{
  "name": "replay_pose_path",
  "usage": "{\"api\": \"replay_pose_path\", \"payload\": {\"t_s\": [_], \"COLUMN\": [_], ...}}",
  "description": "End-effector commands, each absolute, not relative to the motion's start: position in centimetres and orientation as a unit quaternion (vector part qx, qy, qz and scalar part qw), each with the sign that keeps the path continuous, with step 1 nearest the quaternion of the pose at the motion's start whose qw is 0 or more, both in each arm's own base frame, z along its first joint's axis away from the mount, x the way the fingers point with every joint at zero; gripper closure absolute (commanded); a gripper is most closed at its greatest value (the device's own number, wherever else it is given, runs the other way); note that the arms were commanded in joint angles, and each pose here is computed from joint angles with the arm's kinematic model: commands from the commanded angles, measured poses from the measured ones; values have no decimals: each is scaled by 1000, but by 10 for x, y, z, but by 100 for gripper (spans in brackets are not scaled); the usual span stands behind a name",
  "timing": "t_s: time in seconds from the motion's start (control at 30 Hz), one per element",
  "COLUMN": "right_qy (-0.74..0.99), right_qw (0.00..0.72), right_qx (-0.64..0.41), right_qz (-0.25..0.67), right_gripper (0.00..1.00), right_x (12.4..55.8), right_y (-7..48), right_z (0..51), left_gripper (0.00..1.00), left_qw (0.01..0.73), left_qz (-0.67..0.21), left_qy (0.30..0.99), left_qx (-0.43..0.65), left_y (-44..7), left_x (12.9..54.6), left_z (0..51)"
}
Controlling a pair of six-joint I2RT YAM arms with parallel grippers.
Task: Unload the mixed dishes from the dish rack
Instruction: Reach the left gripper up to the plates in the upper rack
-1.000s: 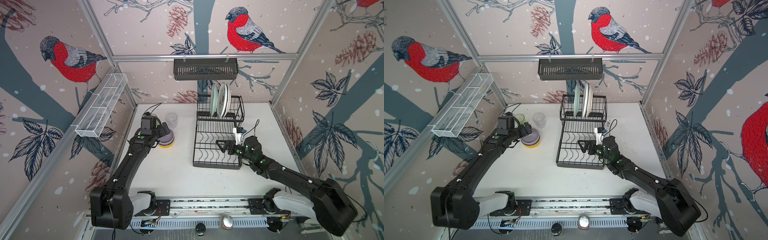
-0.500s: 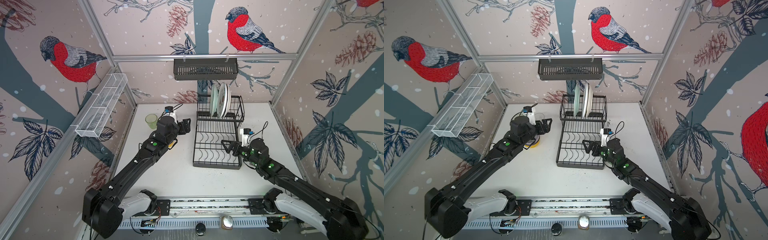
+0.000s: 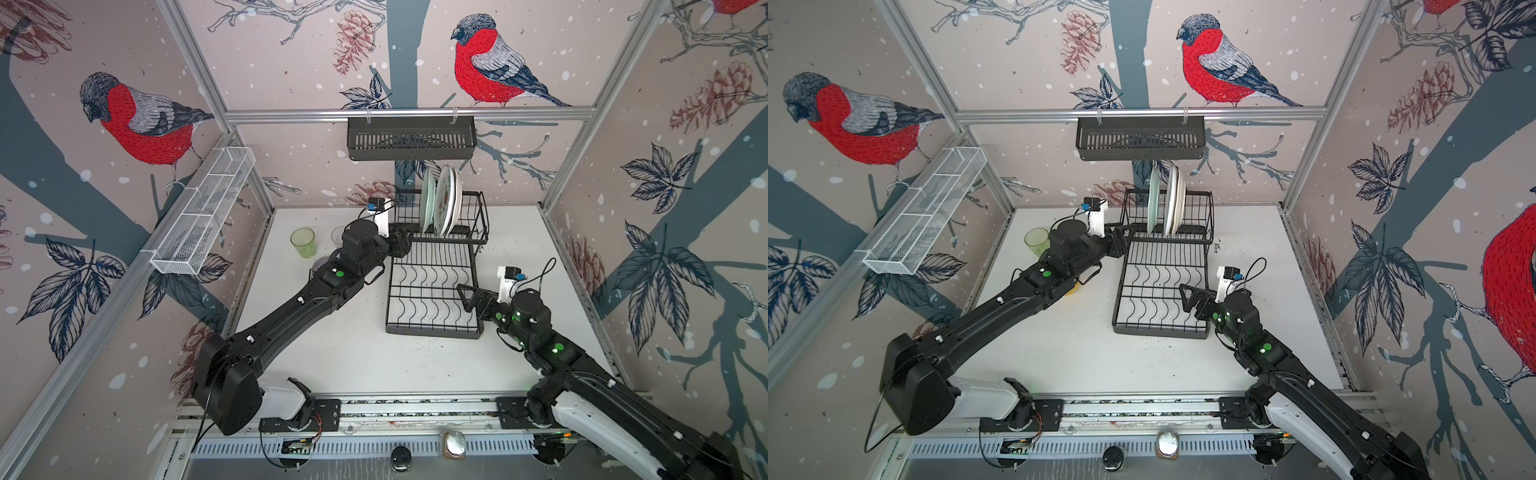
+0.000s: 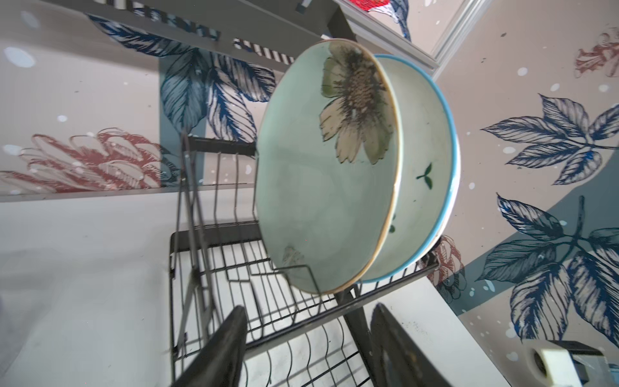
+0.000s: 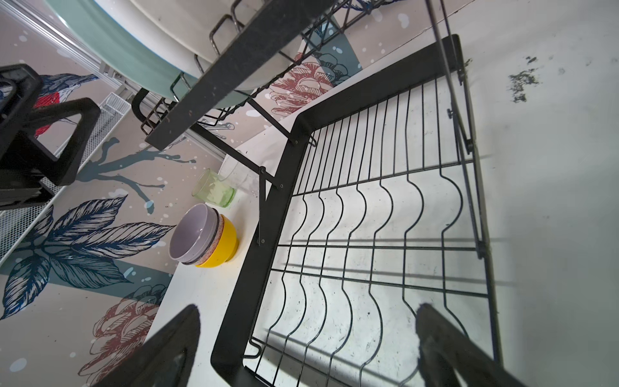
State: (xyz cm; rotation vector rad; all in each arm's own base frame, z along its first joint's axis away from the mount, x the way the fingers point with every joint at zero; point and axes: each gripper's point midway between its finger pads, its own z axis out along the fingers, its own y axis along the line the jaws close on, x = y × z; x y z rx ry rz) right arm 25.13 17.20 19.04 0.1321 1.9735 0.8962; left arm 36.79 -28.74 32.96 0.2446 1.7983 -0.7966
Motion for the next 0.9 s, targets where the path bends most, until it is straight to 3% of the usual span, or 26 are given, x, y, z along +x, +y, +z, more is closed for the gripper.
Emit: {"api": "replay_pose_path", "payload": {"t_s": [0.0,0.27,0.47,0.87], "right_qy": [808,811,814,812], "right_qw": [466,463,464,466], "right_qx": [67,64,65,72], "right_qz": [355,351,344,343], "right_gripper": [0,0,1,1], "right_x": [252,250,250,248], "right_y": [167,166,164,160], "right_z": [188,186,182,179], "left_gripper": [44,59,62,83], "left_qw": [569,569,554,545], "left_qz": [-362,-347,-328,-298], "left_qy": [726,732,749,769], "left_qx": [133,138,154,152], "left_y": [-306,-325,-340,-351], "left_x": [371,397,417,442], "left_z": [352,338,321,310]}}
